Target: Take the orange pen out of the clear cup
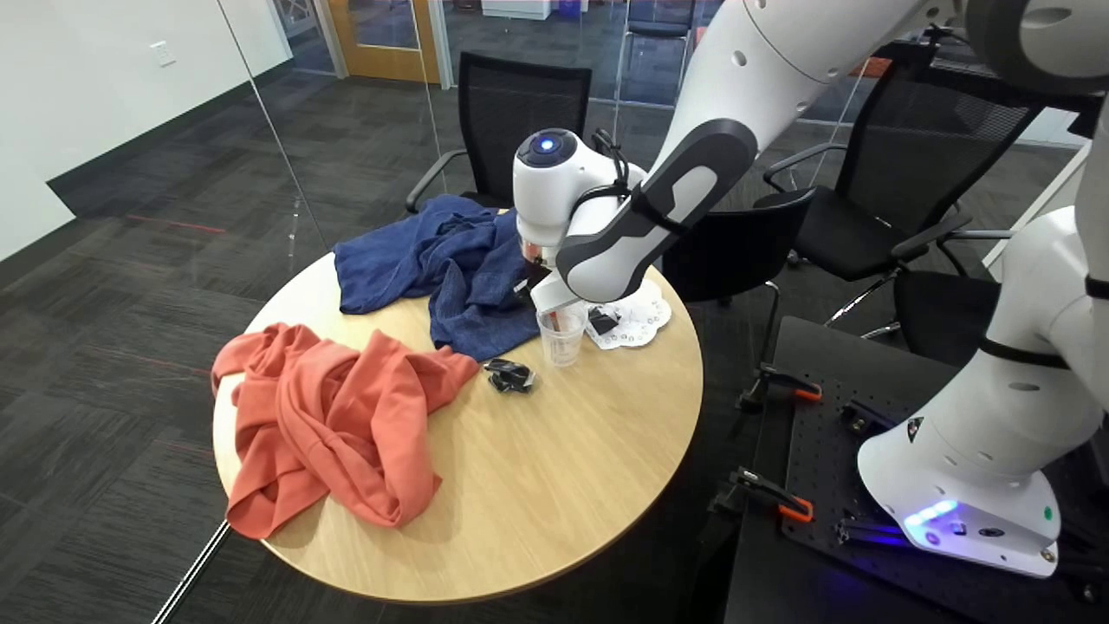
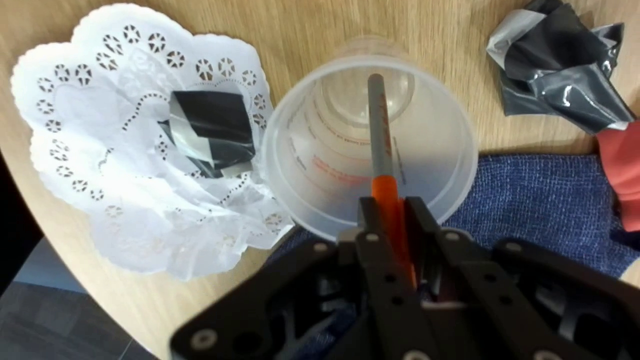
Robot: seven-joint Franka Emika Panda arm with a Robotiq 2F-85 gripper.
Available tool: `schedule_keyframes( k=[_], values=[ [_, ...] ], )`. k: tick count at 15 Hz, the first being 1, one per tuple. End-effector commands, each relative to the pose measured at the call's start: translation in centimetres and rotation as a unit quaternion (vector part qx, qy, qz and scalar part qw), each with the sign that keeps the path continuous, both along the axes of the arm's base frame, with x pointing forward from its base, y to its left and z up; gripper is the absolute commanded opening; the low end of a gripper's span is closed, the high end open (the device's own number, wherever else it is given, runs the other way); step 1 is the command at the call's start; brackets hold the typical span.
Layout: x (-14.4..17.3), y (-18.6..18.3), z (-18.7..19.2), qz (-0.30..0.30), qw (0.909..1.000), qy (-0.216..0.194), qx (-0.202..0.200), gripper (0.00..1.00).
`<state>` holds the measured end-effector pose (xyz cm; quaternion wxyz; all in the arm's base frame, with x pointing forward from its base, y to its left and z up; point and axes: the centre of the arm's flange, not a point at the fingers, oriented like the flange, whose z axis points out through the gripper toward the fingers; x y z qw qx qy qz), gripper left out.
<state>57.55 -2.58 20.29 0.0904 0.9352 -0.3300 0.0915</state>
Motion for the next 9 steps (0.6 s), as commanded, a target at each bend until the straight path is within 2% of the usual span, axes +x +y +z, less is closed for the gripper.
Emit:
schedule_keyframes(
  k=[1, 5, 9],
  values=[
    [-3.0, 0.6, 4.3, -0.009, 0.9993, -0.032, -0.017, 0.04],
    [-4.9, 1.3, 8.7, 0.006, 0.9982, -0.057, -0.017, 0.04],
    [-6.8, 3.0, 12.9, 0.042, 0.9967, -0.069, 0.008, 0.04]
  ],
)
